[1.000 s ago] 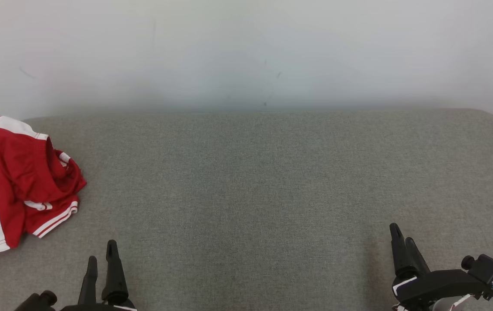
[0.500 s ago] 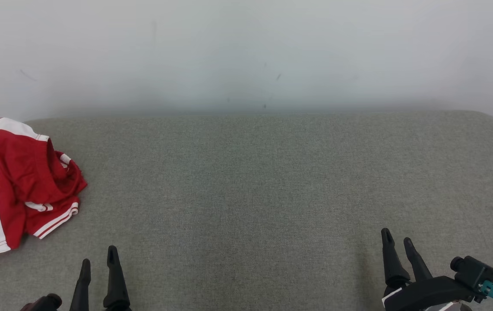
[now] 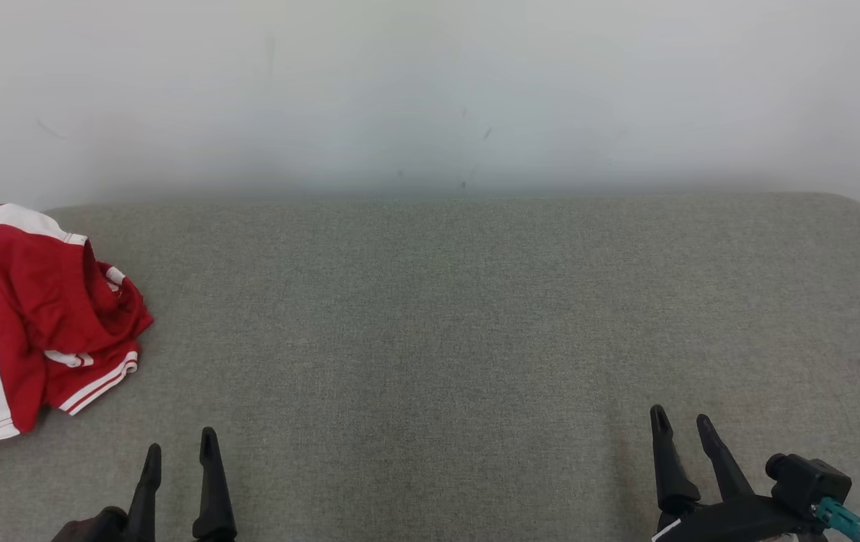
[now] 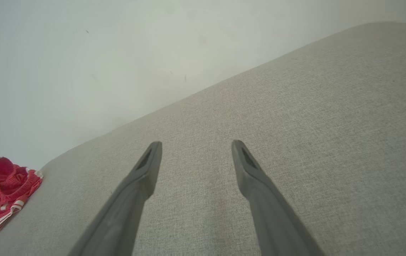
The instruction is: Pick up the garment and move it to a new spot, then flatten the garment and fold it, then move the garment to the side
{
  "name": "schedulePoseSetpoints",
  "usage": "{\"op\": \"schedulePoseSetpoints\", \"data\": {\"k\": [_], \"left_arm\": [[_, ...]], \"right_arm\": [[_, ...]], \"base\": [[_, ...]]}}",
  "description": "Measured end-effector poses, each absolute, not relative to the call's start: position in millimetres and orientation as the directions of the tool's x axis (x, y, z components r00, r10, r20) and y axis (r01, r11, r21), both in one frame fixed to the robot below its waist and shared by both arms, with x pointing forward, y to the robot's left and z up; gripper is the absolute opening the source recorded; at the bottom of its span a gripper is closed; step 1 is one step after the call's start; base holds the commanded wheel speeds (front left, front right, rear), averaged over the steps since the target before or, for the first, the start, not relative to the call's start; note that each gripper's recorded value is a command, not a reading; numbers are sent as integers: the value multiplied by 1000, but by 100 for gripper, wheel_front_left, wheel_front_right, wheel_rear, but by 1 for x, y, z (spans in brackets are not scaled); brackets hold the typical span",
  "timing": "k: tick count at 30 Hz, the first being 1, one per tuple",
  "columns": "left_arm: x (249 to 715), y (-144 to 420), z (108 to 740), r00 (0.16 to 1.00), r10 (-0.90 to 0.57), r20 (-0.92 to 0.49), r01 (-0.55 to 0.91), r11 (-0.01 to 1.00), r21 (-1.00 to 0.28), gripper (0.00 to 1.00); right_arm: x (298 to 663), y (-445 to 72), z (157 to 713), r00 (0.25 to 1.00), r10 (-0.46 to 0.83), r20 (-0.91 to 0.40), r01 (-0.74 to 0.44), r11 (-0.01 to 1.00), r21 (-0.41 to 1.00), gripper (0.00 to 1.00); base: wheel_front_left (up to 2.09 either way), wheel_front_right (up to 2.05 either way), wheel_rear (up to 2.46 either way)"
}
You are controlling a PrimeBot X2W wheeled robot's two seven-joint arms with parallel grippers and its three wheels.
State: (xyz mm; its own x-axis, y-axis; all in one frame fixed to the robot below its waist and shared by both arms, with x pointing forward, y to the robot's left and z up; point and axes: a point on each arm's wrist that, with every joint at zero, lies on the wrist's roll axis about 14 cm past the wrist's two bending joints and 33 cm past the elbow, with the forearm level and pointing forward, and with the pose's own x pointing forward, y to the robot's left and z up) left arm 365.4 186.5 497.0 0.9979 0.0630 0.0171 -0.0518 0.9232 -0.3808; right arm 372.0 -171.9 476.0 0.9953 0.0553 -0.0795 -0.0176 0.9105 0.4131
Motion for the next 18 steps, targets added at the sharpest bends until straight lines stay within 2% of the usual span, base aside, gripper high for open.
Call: {"op": "schedulePoseSetpoints", "data": {"k": [18], "left_arm": [[361,181,502,999,3,54,10,971,-239,100]], "right_arm": [[365,-166,478,996,76,-43,-61,958,280,100]], "base": [[0,0,0]]}}
